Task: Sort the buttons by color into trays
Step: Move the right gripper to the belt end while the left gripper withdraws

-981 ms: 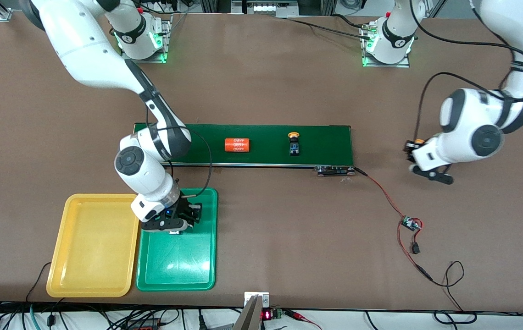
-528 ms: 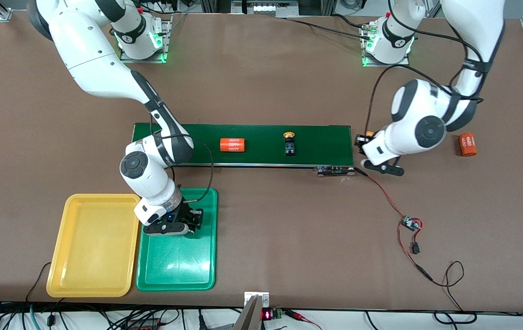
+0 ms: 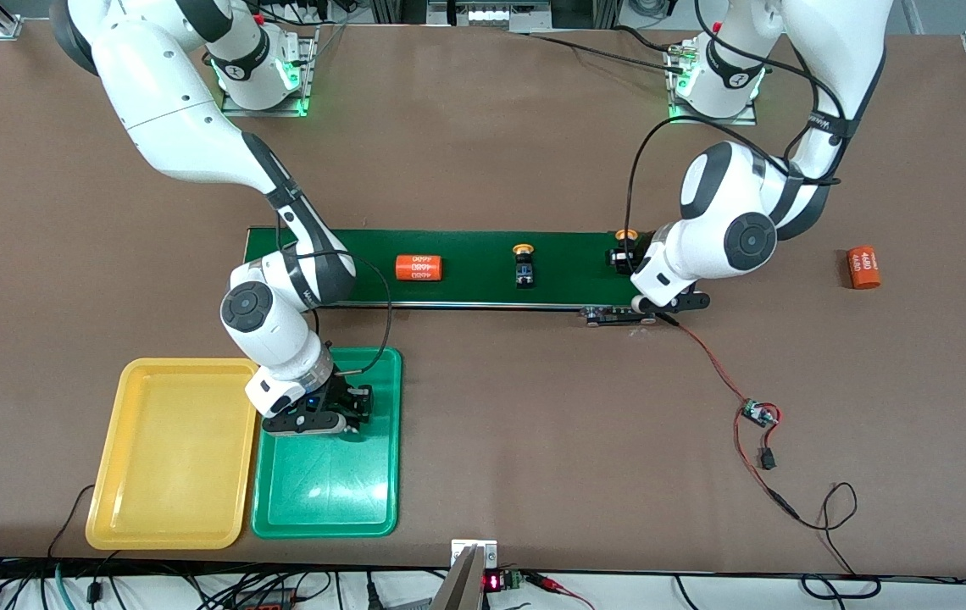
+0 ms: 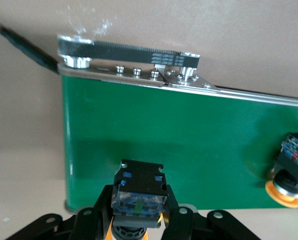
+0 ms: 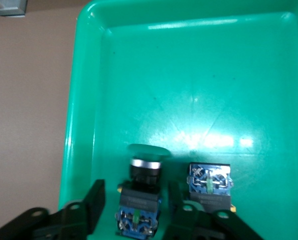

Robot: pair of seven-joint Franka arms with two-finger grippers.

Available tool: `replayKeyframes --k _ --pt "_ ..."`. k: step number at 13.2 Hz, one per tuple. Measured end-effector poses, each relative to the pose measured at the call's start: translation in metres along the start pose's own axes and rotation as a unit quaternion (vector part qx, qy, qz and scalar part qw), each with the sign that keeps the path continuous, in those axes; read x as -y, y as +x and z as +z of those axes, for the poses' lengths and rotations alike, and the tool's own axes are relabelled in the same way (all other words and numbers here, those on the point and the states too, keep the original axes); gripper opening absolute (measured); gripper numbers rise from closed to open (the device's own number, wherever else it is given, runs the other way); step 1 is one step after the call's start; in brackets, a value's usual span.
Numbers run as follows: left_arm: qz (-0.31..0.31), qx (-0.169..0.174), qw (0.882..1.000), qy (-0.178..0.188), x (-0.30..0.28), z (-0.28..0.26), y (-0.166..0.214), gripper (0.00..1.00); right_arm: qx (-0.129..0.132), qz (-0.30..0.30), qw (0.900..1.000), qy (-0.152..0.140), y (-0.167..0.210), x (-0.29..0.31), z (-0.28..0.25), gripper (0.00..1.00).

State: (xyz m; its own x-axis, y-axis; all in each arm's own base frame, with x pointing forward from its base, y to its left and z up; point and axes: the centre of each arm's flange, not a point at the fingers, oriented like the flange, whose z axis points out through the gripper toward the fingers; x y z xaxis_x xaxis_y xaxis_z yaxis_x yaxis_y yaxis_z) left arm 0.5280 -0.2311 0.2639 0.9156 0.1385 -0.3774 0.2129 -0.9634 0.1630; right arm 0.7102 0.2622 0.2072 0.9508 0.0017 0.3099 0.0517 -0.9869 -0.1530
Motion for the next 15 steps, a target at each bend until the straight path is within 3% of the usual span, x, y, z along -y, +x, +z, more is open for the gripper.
replayKeyframes --k 3,6,9,11,12,14,15 --pt "-0.005 -0.015 1.000 -0.007 -0.011 0.009 0.008 0.43 -0.001 -0.002 1.000 -0.002 0.001 -0.003 0.000 0.98" --pt "0.002 -0.024 1.000 -0.009 -0.024 0.028 0.009 0.43 0.006 -0.005 1.000 -0.012 0.007 -0.004 -0.014 1.00" --pt "0.005 -0.028 1.000 -0.010 -0.031 0.028 0.009 0.49 0.059 -0.003 0.997 -0.048 0.010 -0.014 -0.055 1.00" --pt "0.008 -0.041 0.999 -0.018 -0.037 0.011 0.009 0.63 0.083 0.004 0.995 -0.063 0.004 -0.023 -0.080 1.00" --pt "0.011 -0.055 0.998 -0.025 -0.041 -0.009 0.005 0.76 0.092 0.012 0.993 -0.068 -0.004 -0.027 -0.085 1.00" --pt "0.004 -0.085 0.996 -0.038 -0.035 -0.065 -0.003 0.95 0.106 0.034 0.991 -0.077 -0.023 -0.034 -0.091 1.00" --pt "-0.011 -0.097 0.994 -0.045 -0.017 -0.095 -0.004 1.00 0.112 0.040 0.990 -0.081 -0.032 -0.036 -0.095 1.00"
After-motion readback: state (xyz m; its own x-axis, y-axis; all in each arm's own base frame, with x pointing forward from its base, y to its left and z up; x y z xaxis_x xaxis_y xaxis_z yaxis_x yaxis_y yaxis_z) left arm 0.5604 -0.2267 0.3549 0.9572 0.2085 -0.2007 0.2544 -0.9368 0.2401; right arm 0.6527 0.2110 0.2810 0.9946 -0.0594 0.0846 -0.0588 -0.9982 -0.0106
